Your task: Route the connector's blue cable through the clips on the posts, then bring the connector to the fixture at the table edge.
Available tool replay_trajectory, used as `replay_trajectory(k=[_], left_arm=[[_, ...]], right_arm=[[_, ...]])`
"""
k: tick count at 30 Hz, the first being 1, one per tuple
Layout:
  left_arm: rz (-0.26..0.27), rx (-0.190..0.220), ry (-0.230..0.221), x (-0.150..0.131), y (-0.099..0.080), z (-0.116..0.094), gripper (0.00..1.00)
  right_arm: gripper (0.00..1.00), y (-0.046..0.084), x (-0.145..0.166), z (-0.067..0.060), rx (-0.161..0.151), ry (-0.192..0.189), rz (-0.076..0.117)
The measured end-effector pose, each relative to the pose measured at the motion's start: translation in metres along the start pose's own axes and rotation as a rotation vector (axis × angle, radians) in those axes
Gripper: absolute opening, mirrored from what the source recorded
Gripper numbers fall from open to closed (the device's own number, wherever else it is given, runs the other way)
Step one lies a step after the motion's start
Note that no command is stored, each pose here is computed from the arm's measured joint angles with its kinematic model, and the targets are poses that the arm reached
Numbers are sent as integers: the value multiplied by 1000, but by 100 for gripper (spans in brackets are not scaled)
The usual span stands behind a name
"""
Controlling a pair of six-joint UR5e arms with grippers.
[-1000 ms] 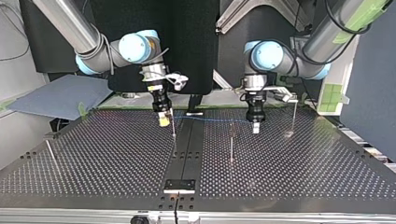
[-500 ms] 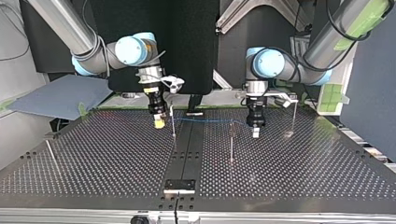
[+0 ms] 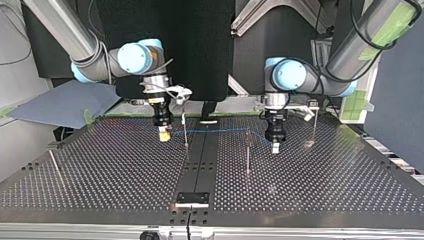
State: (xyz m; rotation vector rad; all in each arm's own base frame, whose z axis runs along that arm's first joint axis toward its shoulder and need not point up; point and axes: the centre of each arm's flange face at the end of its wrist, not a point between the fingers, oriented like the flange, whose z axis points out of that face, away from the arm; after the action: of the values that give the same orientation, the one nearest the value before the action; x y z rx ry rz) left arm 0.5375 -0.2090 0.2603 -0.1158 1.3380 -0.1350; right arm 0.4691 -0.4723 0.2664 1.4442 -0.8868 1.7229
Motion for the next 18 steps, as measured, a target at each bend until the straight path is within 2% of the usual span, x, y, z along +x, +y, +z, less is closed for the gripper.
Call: replay_trajectory(k=[18], left_arm=[[-3, 9, -4, -4, 7, 9, 0]], right_arm=[[0, 26, 4, 13, -28, 13, 1]])
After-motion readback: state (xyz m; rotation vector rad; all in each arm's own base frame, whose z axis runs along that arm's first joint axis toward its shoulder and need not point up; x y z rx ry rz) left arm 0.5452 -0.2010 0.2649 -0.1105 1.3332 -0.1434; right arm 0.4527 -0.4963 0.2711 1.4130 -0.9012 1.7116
